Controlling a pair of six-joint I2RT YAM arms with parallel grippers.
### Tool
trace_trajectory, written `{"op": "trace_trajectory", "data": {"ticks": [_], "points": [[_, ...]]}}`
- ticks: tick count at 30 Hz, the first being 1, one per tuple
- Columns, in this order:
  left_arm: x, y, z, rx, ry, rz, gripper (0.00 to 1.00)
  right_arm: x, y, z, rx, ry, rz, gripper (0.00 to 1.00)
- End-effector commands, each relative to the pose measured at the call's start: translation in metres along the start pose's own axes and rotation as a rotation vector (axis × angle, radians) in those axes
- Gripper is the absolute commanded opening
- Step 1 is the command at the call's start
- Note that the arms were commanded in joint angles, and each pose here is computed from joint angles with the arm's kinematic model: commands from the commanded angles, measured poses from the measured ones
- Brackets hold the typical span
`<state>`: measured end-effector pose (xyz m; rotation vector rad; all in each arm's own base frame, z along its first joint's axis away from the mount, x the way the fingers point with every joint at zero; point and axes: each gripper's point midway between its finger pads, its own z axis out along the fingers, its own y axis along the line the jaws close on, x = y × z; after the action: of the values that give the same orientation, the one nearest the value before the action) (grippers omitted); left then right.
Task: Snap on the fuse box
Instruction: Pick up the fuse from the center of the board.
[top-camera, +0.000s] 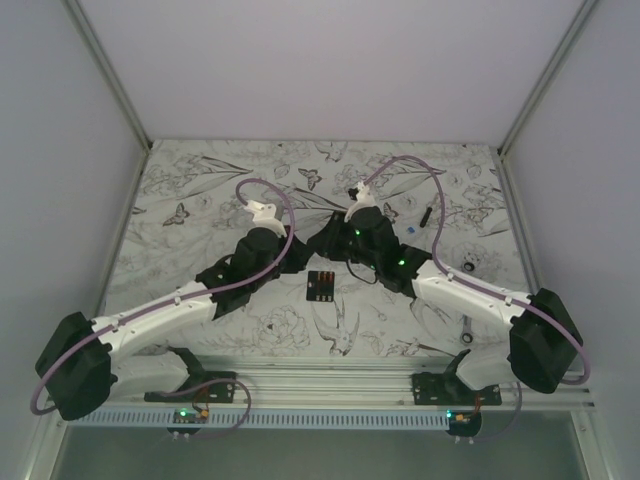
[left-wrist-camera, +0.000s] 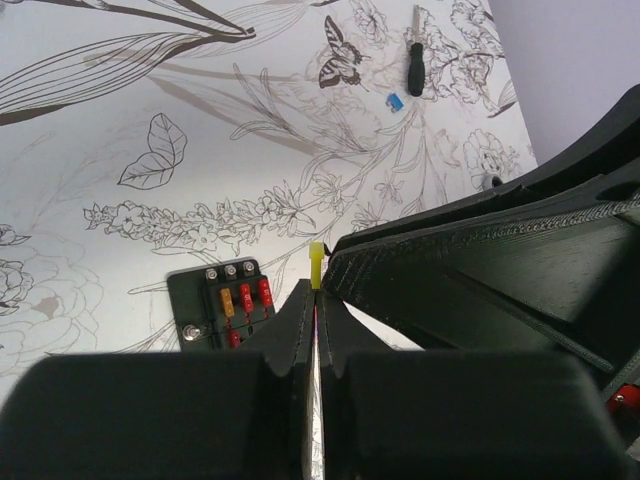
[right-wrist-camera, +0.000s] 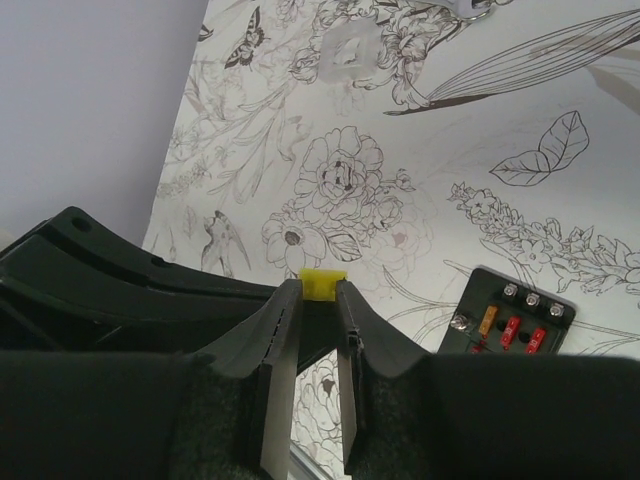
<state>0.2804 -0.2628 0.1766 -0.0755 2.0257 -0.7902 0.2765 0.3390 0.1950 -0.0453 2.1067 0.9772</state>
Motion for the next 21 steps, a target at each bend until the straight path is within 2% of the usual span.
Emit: {"op": "trace_trajectory", "data": {"ticks": [1, 6, 10, 14, 21], "points": [[-0.014, -0.005, 0.001, 0.013, -0.059, 0.008, 0.00, 0.012, 0.015, -0.003, -0.057, 0.023, 0.030, 0.26], [-0.012, -0.005, -0.004, 0.029, -0.055, 0.042, 0.00, 0.014, 0.014, -0.005, -0.073, 0.020, 0.005, 0.31], [-0.005, -0.002, -0.013, 0.065, -0.035, 0.107, 0.00, -0.002, 0.013, -0.014, -0.109, -0.009, -0.098, 0.43], [0.000, -0.002, -0.025, 0.175, 0.024, 0.145, 0.00, -0.020, 0.015, -0.033, -0.249, -0.009, -0.257, 0.47], [-0.001, -0.050, -0.063, 0.498, 0.099, 0.246, 0.00, -0.021, 0.040, -0.078, -0.573, -0.005, -0.502, 0.47]]}}
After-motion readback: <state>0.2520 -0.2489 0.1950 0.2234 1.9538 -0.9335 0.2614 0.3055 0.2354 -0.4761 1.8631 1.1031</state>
